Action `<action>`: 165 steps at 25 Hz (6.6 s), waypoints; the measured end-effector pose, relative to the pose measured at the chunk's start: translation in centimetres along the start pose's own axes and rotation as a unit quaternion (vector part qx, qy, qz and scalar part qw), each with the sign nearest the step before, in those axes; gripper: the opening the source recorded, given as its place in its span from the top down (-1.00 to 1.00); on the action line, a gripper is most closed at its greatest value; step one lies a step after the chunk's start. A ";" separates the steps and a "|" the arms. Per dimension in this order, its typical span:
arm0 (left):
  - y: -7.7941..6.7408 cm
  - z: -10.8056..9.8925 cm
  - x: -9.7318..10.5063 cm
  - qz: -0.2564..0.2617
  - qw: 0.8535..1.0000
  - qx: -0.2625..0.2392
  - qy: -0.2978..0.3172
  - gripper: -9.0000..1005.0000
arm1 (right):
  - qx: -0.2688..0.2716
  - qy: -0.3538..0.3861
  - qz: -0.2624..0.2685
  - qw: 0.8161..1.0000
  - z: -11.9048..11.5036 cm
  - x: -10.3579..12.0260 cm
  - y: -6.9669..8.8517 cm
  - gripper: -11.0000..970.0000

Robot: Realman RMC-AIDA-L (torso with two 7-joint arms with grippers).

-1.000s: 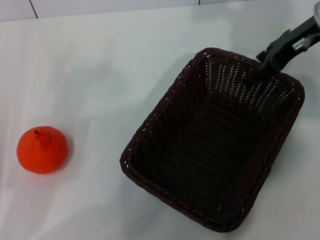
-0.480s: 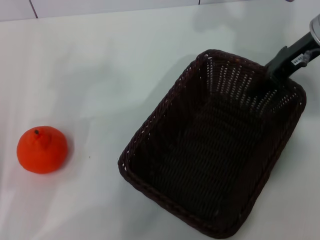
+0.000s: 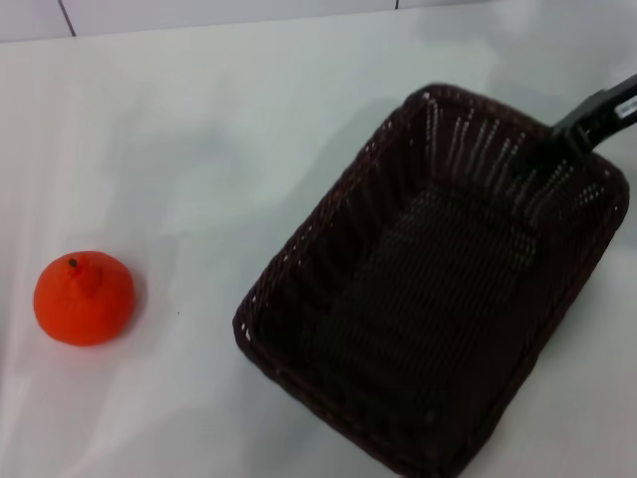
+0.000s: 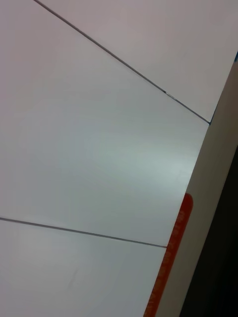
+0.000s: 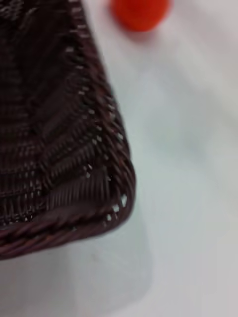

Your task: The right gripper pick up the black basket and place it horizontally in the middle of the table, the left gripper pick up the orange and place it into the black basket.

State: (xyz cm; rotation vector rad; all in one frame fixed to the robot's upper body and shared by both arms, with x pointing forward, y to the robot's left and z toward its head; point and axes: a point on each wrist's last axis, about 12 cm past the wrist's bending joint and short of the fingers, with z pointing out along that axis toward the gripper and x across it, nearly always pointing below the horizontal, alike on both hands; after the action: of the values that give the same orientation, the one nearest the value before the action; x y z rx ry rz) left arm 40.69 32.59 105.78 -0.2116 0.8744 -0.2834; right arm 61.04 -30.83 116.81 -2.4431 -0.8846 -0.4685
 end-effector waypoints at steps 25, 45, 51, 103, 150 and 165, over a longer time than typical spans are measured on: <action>0.0 1.0 0.3 0.001 1.000 0.013 -0.003 -0.55 | 0.087 0.252 0.315 0.911 5.1 -6.3 1.4 0.65; 0.3 0.3 0.1 0.005 1.000 0.012 0.014 -0.55 | 0.087 0.248 0.356 0.897 6.9 -6.3 1.3 -0.04; 0.6 -1.1 0.6 -0.001 0.997 0.013 0.077 -0.55 | 0.069 0.286 0.359 0.886 4.9 -7.0 2.5 -0.34; -0.9 1.5 3.9 -0.036 0.932 0.242 0.268 0.66 | 0.015 0.419 0.348 0.838 3.1 -6.3 4.6 -0.42; 0.3 -1.1 0.6 0.010 0.998 0.002 0.064 -0.75 | -0.252 0.689 0.123 0.668 4.7 -4.7 2.6 -0.41; 0.3 -0.9 0.6 0.009 0.998 0.006 0.060 -0.75 | -0.247 0.687 0.131 0.670 5.3 -5.2 2.3 -0.41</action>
State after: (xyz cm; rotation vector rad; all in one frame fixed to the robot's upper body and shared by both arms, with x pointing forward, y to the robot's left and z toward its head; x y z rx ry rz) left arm 40.44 32.57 104.71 -0.1770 0.9932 -0.2874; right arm 59.58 -31.97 109.28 -1.6477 0.3171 -2.1893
